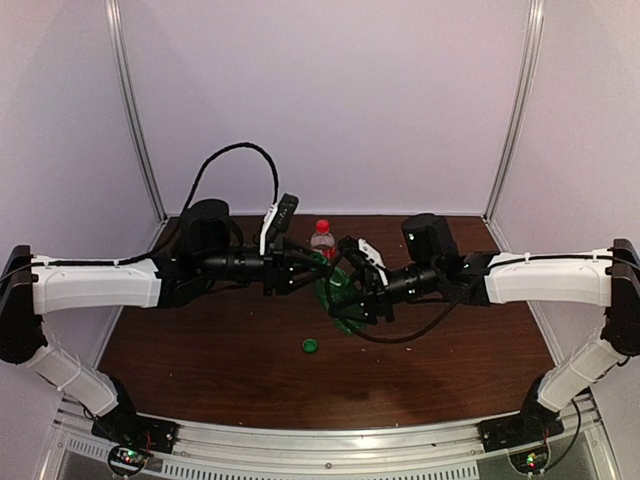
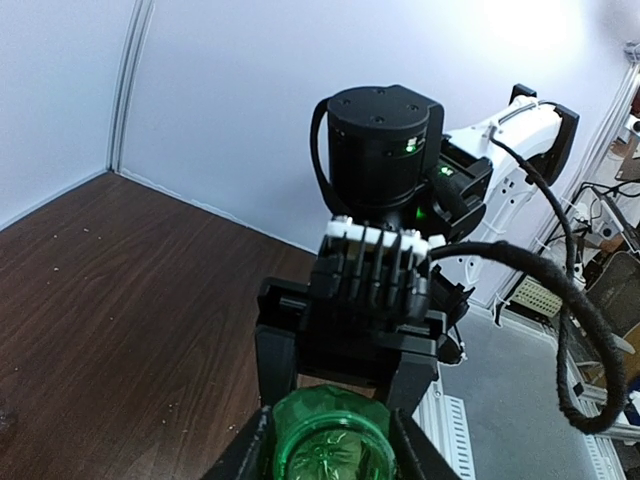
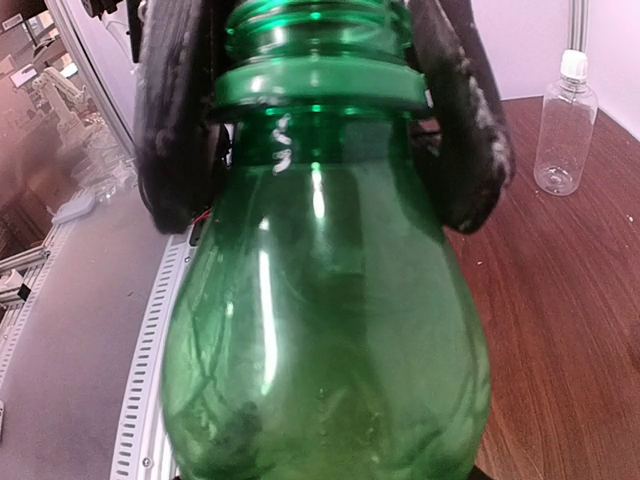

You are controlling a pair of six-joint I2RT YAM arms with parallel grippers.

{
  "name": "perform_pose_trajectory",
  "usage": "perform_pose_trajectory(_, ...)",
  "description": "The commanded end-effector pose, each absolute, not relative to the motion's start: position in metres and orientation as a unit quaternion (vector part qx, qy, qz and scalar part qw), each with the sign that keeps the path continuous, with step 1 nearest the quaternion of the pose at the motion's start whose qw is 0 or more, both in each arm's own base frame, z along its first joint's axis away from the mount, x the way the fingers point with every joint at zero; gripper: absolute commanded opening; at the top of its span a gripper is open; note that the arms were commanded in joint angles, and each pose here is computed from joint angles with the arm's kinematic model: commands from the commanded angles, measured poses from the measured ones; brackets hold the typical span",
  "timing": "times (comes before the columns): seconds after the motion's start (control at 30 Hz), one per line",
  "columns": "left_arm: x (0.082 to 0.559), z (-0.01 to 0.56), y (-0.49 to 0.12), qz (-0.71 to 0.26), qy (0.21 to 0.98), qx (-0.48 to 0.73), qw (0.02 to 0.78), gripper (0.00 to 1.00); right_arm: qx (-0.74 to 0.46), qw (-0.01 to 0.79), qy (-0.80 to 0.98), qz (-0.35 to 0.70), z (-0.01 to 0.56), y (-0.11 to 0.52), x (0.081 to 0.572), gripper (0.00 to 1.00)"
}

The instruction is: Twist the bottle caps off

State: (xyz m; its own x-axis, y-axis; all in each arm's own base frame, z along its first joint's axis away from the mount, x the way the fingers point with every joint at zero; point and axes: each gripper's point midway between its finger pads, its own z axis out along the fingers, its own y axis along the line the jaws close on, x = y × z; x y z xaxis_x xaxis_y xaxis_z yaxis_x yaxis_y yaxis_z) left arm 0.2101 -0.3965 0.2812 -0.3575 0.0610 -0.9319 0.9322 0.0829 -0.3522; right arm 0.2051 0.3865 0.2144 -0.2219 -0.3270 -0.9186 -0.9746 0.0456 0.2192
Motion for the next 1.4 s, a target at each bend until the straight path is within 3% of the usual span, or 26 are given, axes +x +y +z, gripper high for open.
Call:
perform_pose_trajectory(0.0, 0.204, 0.298, -0.401, -0.556, 0.588, 0.42, 0.411, 0.36, -0.52, 0.36, 0.621, 0.464, 0.223, 0.392, 0.206, 0.46)
perform_pose_trajectory(0.2, 0.204, 0.3, -0.401, -0.557, 0.584, 0.421, 0.413, 0.14, -0.515, 0.362, 0.63, 0.454, 0.22, 0.39, 0.209, 0.53)
perform_pose_trajectory(0.27, 0.205, 0.301, -0.4, -0.555, 0.588, 0.418, 0.415, 0.09, -0.511, 0.367, 0.637, 0.445, 0.219, 0.389, 0.213, 0.6)
perform_pose_trajectory(0.43, 0.21, 0.298, -0.396, -0.533, 0.603, 0.413, 0.425, 0.0, -0.505, 0.372, 0.649, 0.431, 0.219, 0.384, 0.218, 0.9)
perform_pose_trajectory(0.53, 0.217, 0.291, -0.391, -0.508, 0.621, 0.411, 0.433, 0.0, -0.502, 0.376, 0.654, 0.424, 0.22, 0.38, 0.219, 0.99)
perform_pose_trajectory(1.0, 0.29, 0.229, -0.346, -0.271, 0.756, 0.336, 0.492, 0.0, -0.479, 0.39, 0.68, 0.394, 0.215, 0.367, 0.231, 1.0)
perform_pose_trajectory(1.37, 0.313, 0.192, -0.337, -0.201, 0.793, 0.314, 0.482, 0.01, -0.473, 0.389, 0.69, 0.386, 0.208, 0.364, 0.233, 1.0)
